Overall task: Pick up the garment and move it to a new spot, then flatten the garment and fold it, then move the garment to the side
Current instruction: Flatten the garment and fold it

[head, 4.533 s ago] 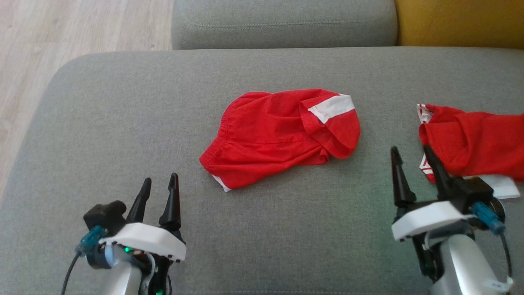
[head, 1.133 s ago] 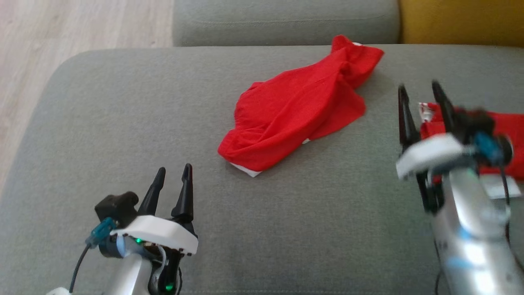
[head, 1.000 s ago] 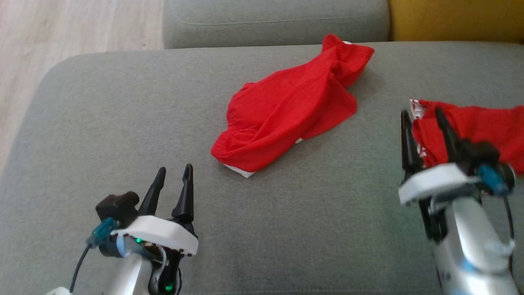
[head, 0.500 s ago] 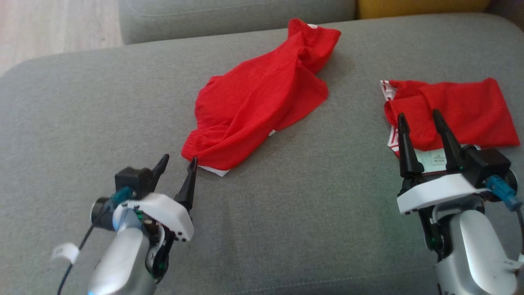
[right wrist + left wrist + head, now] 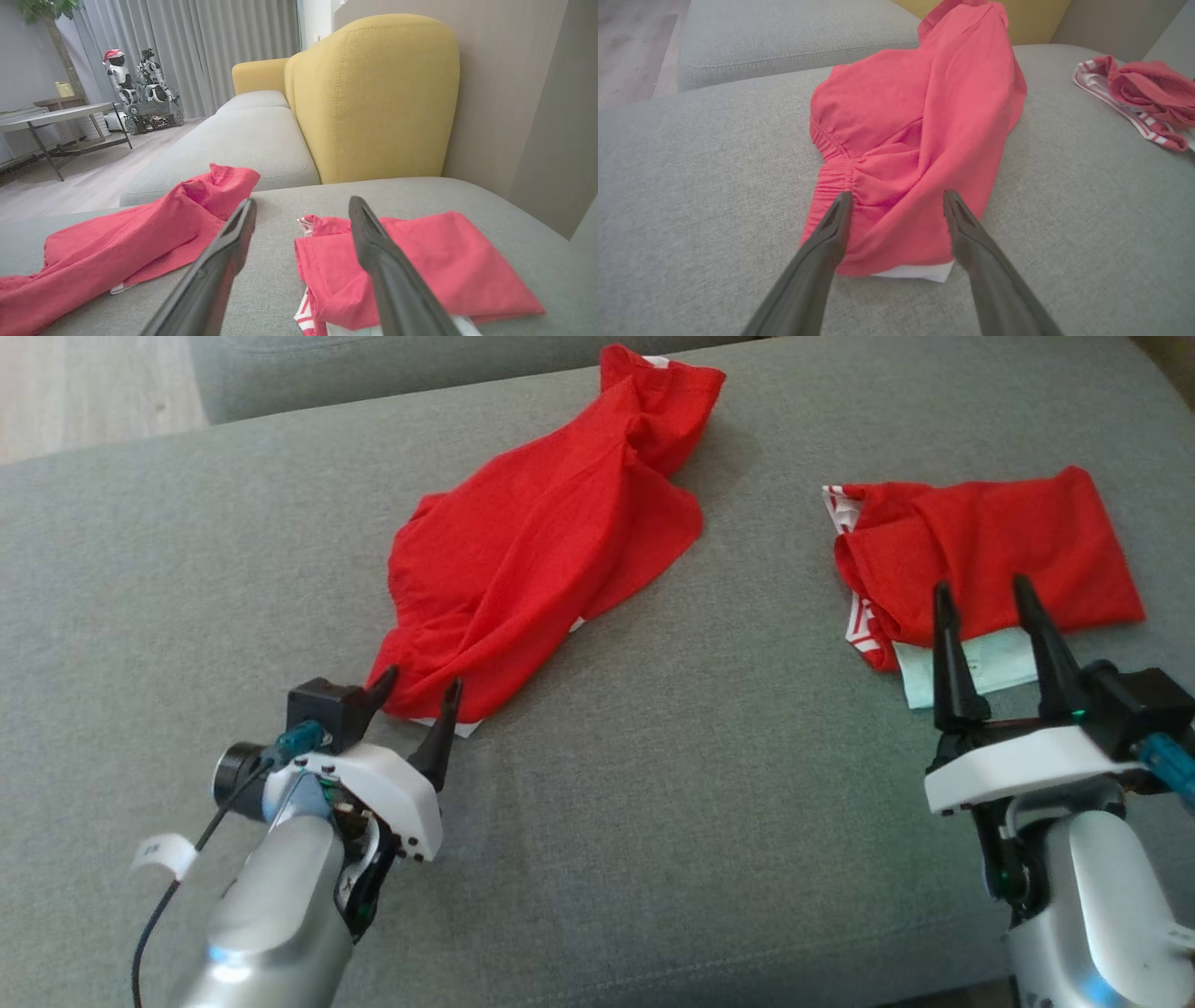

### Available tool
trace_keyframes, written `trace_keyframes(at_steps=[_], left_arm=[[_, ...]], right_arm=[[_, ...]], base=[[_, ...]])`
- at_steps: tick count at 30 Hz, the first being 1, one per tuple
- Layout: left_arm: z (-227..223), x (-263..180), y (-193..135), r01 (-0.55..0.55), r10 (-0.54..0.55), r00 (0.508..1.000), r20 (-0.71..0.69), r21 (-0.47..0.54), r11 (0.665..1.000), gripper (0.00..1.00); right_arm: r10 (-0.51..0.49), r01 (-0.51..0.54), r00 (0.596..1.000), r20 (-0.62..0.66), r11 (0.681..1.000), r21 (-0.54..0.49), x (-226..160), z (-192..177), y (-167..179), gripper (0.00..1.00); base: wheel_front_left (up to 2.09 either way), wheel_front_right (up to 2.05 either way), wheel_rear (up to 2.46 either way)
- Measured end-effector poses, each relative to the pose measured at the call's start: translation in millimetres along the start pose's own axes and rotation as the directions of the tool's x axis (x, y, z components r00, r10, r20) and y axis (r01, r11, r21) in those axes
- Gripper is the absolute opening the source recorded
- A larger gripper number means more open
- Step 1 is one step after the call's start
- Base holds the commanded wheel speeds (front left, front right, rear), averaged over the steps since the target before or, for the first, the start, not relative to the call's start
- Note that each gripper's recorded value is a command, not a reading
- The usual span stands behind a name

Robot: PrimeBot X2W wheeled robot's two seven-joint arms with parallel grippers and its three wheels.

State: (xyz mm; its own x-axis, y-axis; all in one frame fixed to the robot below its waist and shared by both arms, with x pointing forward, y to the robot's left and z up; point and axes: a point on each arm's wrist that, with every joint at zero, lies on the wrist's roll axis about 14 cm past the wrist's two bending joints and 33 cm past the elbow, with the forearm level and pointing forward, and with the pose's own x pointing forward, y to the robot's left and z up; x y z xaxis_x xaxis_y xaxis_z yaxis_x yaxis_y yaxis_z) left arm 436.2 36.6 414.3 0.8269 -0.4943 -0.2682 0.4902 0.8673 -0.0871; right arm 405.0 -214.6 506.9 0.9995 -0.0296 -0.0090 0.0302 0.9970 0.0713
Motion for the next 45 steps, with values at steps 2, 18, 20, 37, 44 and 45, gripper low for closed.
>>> trace_keyframes(at_steps=[2,18,20,37,44,45], left_arm=[[-2,2,3,-0.014,0.014,1.0,-0.009,0.023,1.0,1.0],[-28,2,23,-0.075,0.079,0.989,-0.123,0.034,0.997,1.0],[-28,5,19,-0.059,0.061,0.99,-0.125,0.02,0.998,1.0],[146,12,-96,0.253,-0.309,0.891,0.333,0.201,0.946,0.0],[241,-1,-162,0.409,-0.451,0.78,0.435,0.192,0.892,0.0],[258,-4,-165,0.422,-0.454,0.76,0.466,0.178,0.889,0.0]], right_arm=[[-0.016,0.016,1.0,0.004,1.0,0.001,-1,0,-5,1.0],[-0.043,0.043,0.999,-0.002,0.999,0.012,-5,-3,-14,1.0],[-0.044,0.044,0.999,-0.009,0.999,0.013,-6,-6,-15,1.0],[-0.057,0.056,0.998,0.021,0.997,0.056,-19,1,-18,1.0],[-0.05,0.047,0.998,0.033,0.995,0.091,-30,1,-14,1.0],[-0.05,0.047,0.998,0.036,0.994,0.095,-31,2,-14,1.0]], base=[[0.0,0.0,0.0],[0.0,0.0,0.0],[0.0,0.0,0.0],[0.0,0.0,0.0],[0.0,0.0,0.0],[0.0,0.0,0.0]])
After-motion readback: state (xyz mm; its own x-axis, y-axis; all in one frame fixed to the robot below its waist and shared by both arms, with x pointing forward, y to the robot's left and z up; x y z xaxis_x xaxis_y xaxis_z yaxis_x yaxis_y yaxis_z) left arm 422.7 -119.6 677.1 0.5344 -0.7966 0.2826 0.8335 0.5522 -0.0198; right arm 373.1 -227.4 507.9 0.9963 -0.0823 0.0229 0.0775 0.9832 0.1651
